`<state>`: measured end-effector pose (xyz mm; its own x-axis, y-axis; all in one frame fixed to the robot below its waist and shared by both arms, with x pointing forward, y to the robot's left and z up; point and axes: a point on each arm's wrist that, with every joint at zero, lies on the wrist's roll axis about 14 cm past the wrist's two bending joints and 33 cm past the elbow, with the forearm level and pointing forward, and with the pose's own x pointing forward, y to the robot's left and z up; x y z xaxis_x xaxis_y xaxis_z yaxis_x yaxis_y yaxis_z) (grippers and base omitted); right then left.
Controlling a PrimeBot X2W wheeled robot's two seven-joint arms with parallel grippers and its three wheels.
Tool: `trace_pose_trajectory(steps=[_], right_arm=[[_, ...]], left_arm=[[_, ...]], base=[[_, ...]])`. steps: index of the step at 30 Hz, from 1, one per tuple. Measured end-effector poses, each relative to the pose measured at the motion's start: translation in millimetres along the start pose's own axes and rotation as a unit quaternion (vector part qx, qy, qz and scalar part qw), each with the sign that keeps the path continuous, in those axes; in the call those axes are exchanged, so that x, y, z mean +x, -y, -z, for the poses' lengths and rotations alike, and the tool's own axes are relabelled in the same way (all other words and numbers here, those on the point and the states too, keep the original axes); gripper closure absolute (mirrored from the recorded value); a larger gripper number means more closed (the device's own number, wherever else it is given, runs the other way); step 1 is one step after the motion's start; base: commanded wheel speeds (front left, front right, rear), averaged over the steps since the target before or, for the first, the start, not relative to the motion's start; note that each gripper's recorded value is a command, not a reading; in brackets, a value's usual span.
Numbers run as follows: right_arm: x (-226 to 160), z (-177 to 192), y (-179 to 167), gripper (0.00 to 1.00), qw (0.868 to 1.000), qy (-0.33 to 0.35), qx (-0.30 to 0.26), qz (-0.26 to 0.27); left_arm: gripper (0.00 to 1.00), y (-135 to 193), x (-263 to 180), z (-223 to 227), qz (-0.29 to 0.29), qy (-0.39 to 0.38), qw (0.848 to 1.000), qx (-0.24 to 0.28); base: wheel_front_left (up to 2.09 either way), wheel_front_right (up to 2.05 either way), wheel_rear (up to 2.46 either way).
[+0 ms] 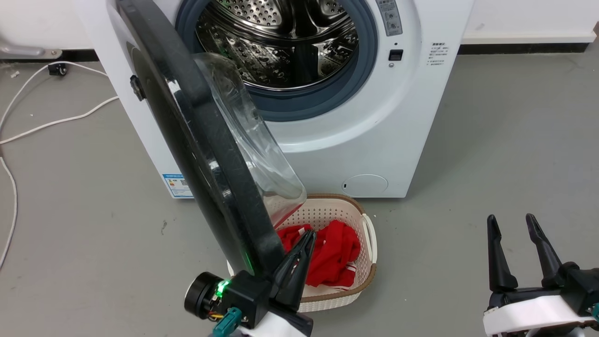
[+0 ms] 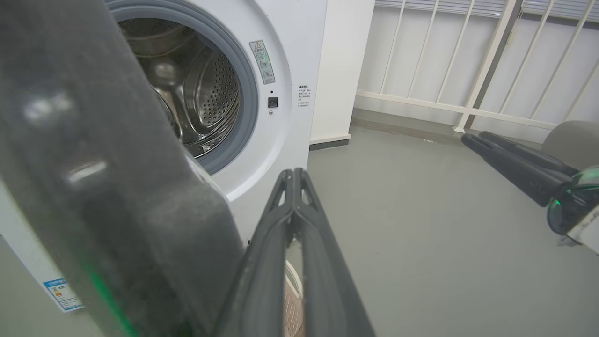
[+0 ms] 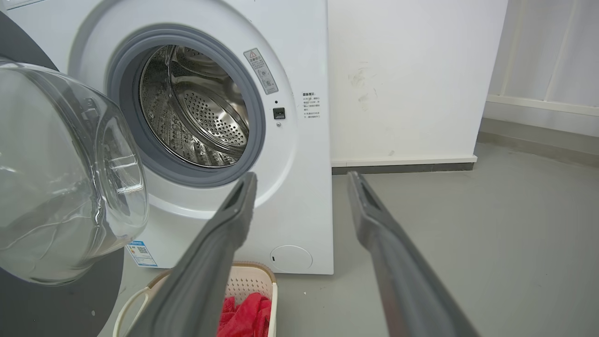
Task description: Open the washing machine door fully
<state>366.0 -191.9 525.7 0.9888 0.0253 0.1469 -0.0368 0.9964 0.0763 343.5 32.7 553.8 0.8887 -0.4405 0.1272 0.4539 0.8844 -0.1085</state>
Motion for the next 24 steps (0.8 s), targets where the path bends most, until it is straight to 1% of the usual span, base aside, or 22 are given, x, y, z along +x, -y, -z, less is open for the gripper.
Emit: trace_pose_trajectory(steps=[12, 16, 24], right_arm=[[1.0, 3.6, 1.6, 0.00, 1.000, -0.005, 0.005, 0.003], [4.4, 5.8, -3.0, 0.00, 1.000, -0.007, 0.008, -0.004], [20.0, 12.8, -28.0, 0.00, 0.999, -0.013, 0.015, -0.041]], left_arm=[[1.00, -5.9, 5.2, 5.3, -0.022, 0.002, 1.000, -0.012], [1.00, -14.2, -3.2, 3.6, -0.045, 0.005, 0.999, -0.013], [1.00, -38.4, -33.4, 2.3, -0.109, 0.002, 0.994, -0.017]], base=[[0.00, 0.00, 0.00], [0.00, 0.00, 0.00], [0.00, 0.00, 0.00]])
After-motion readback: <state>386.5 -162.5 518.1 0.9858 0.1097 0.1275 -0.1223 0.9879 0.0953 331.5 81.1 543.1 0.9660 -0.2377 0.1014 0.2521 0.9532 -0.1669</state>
